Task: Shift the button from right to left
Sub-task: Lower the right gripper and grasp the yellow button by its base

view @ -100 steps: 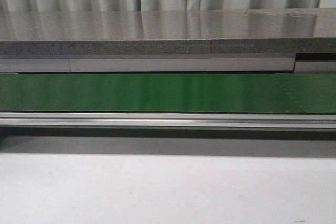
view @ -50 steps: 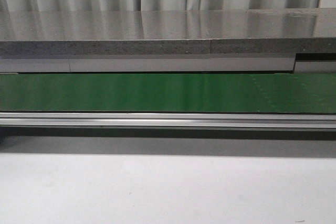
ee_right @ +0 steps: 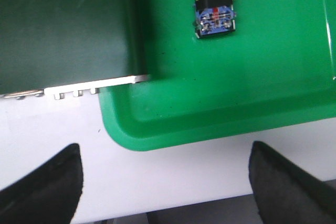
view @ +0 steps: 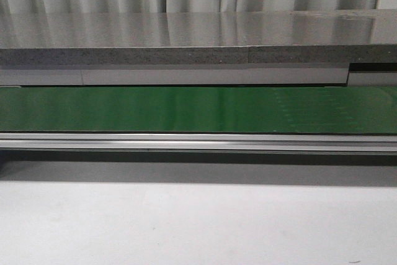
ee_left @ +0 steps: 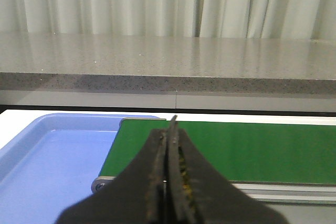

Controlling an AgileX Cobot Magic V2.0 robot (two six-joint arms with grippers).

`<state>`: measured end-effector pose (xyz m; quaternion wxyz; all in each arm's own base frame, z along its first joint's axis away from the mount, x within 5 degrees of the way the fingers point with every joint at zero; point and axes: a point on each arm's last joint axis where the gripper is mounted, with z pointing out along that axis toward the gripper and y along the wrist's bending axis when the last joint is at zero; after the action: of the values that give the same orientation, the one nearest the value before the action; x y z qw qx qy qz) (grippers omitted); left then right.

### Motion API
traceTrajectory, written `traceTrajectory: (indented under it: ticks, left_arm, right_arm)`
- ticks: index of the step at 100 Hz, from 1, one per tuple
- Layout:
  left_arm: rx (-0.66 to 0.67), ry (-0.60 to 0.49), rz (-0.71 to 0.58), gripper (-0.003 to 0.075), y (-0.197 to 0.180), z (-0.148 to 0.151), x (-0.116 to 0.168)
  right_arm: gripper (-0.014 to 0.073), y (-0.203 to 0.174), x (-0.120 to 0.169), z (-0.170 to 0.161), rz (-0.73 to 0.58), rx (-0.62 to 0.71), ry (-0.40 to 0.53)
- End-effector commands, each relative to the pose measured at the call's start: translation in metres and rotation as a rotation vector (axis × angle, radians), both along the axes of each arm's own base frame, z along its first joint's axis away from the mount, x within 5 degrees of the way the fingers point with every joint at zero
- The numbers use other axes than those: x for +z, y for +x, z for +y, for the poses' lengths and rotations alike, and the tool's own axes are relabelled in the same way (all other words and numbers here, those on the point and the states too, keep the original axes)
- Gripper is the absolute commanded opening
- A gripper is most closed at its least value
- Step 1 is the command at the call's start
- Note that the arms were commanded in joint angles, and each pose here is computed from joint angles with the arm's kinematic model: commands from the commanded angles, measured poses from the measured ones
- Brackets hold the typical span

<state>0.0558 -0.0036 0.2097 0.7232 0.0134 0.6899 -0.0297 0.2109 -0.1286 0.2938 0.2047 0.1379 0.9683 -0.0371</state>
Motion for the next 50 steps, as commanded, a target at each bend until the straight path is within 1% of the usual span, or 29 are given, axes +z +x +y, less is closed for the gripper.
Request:
traceTrajectory:
  ticks: [1, 20, 36, 50]
  left_arm:
    - [0.002, -0.022, -0.062, -0.0020, -0.001, 0.001, -0.006]
    - [0.002, -0.022, -0.062, -0.0020, -0.001, 0.001, -0.006]
    - [0.002, -0.022, -0.062, -0.0020, -0.001, 0.001, -0.006]
    - [0.002, -0.022, -0.062, -0.0020, -0.001, 0.001, -0.006]
  right_arm:
    - [0.0633, 0.004, 0.010, -0.014, -0.077, -0.032, -0.051]
    - [0.0633, 0.017, -0.010, -0.040, -0.093, -0.089, -0.081]
    - [0.0633, 0.032, -0.033, -0.052, -0.064, -0.075, -0.077]
    - [0.0633, 0.048, -0.045, -0.065, -0.049, -0.073, -0.070]
